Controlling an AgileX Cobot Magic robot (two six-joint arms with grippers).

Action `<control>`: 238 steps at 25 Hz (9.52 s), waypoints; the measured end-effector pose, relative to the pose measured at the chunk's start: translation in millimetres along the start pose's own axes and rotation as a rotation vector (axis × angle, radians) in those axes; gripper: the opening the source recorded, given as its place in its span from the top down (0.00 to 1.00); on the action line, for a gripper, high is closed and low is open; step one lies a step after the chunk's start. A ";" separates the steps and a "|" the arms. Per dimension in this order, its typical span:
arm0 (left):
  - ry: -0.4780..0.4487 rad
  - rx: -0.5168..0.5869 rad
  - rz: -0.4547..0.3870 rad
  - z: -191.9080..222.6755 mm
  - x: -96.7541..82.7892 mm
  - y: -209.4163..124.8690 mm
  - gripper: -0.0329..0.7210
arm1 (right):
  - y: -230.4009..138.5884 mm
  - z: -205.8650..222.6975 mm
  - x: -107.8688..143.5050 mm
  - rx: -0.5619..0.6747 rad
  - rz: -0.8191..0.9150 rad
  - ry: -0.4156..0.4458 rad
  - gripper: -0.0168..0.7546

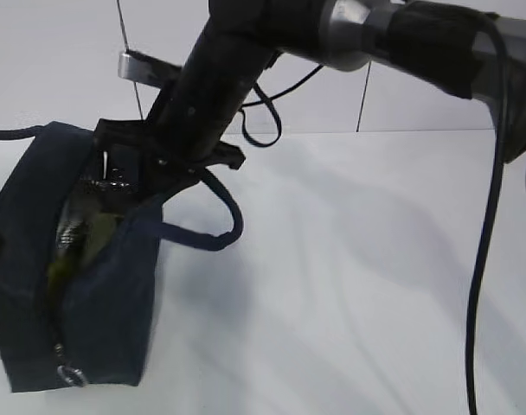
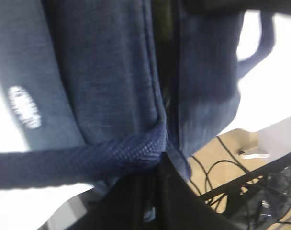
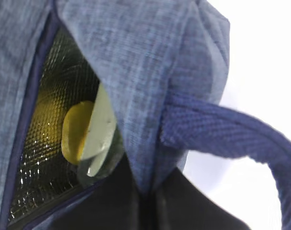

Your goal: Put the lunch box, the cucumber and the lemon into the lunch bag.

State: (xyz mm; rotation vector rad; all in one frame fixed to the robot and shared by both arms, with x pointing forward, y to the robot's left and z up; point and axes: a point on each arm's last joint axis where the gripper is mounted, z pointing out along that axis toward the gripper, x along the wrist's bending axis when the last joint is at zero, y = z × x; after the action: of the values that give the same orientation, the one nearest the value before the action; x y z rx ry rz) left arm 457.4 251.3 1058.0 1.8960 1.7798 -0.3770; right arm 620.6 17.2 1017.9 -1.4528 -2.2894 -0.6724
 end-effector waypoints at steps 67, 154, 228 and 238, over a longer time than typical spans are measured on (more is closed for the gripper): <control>-0.227 0.018 -0.048 70.6 -27.1 72.3 0.58 | -6.7 -74.8 -64.0 -0.088 0.014 -0.414 0.48; 0.054 -0.203 0.257 -70.5 -80.4 -46.6 0.60 | -290.0 -63.2 -59.1 -0.768 -0.362 -0.258 0.56; 0.049 -0.206 0.219 -71.8 -80.7 -48.4 0.61 | -184.8 74.9 -62.7 -0.609 -0.417 -0.143 0.57; 0.039 -0.205 0.217 -71.8 -81.6 -48.6 0.61 | -184.8 74.9 -62.7 -0.609 -0.417 -0.143 0.57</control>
State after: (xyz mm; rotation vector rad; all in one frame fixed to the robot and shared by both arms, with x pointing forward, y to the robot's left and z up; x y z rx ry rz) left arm 391.1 221.6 1152.3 1.9336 1.5505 -0.0772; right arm 475.9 -54.6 885.2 -1.2737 -2.6684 -1.5409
